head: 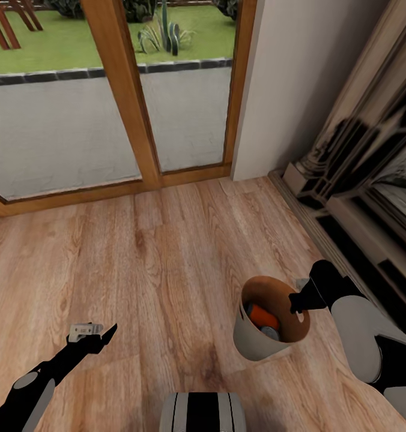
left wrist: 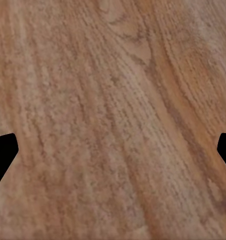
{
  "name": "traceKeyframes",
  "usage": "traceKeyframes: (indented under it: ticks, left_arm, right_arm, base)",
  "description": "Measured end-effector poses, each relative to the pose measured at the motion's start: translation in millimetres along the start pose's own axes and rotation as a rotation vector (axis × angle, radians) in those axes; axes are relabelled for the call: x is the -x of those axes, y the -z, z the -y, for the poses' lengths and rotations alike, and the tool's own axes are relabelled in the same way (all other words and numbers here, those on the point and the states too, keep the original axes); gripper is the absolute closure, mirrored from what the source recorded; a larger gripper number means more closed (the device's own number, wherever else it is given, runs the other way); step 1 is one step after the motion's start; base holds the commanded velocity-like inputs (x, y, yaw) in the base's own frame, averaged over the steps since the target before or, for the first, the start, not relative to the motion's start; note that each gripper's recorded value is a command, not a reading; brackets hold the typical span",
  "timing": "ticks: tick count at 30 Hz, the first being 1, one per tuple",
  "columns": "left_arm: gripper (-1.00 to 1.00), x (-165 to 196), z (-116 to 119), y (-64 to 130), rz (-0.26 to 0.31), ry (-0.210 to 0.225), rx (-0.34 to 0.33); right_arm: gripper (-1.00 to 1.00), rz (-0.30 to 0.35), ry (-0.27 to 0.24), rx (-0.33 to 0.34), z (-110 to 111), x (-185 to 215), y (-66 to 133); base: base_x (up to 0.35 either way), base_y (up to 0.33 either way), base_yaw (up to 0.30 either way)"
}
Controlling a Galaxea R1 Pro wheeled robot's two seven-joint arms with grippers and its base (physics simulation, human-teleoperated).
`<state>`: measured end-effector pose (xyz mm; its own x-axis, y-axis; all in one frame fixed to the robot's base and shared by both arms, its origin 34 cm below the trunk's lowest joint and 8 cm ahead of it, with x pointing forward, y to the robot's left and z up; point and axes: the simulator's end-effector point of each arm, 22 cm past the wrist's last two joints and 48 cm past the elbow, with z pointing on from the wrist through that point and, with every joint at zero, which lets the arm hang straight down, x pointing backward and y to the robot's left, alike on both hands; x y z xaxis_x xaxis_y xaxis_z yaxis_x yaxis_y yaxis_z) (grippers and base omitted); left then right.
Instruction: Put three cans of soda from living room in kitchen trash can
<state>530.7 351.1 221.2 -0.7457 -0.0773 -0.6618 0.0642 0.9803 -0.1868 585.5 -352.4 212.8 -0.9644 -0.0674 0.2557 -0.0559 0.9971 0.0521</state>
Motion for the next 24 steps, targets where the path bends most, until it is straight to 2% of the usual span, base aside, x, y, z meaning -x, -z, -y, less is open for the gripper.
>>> traceKeyframes:
  ticks: [3, 8, 18, 19, 20, 21, 23, 24]
  left_arm:
    - [-1.00, -3.9, -0.8, 0.2, -0.008, 0.004, 0.002]
    - [-1.00, -17.4, -2.9, -3.3, -0.029, 0.010, 0.004]
    - [-1.00, -18.3, -3.0, -3.3, -0.031, 0.011, 0.005]
    - [-1.00, -18.2, -3.0, -3.3, -0.031, 0.011, 0.005]
    - [-1.00, -18.7, -3.1, -3.5, -0.032, 0.011, 0.005]
    - [-1.00, -18.8, -3.1, -3.5, -0.032, 0.011, 0.005]
    - [-1.00, -19.3, -3.2, -3.6, -0.033, 0.011, 0.005]
    - [-1.00, -19.4, -3.2, -3.5, -0.033, 0.011, 0.005]
  right_arm:
    - [1.00, 0.000, 0.000, 0.000, 0.0, 0.0, 0.0]
    - [1.00, -0.005, -0.030, 0.052, 9.7, -2.7, -5.2]
    - [1.00, -0.005, -0.030, 0.051, 9.6, -2.7, -5.1]
    - [-1.00, -0.005, -0.029, 0.050, 9.5, -2.5, -5.1]
    - [-1.00, -0.021, 0.039, -0.077, 18.3, -2.5, -10.1]
    - [-1.00, -0.016, 0.048, -0.067, 7.8, 0.7, -10.7]
    - [-1.00, -0.018, 0.015, -0.008, -6.6, -0.8, -14.0]
    - [-1.00, -0.017, 0.014, -0.007, -6.9, -0.6, -14.0]
  base:
    - [0.000, 0.000, 0.000]
    - [0.000, 0.000, 0.000]
    - [0.000, 0.000, 0.000]
    - [0.000, 0.000, 0.000]
    - [0.000, 0.000, 0.000]
    - [0.000, 0.000, 0.000]
    - [0.000, 0.000, 0.000]
    - [0.000, 0.000, 0.000]
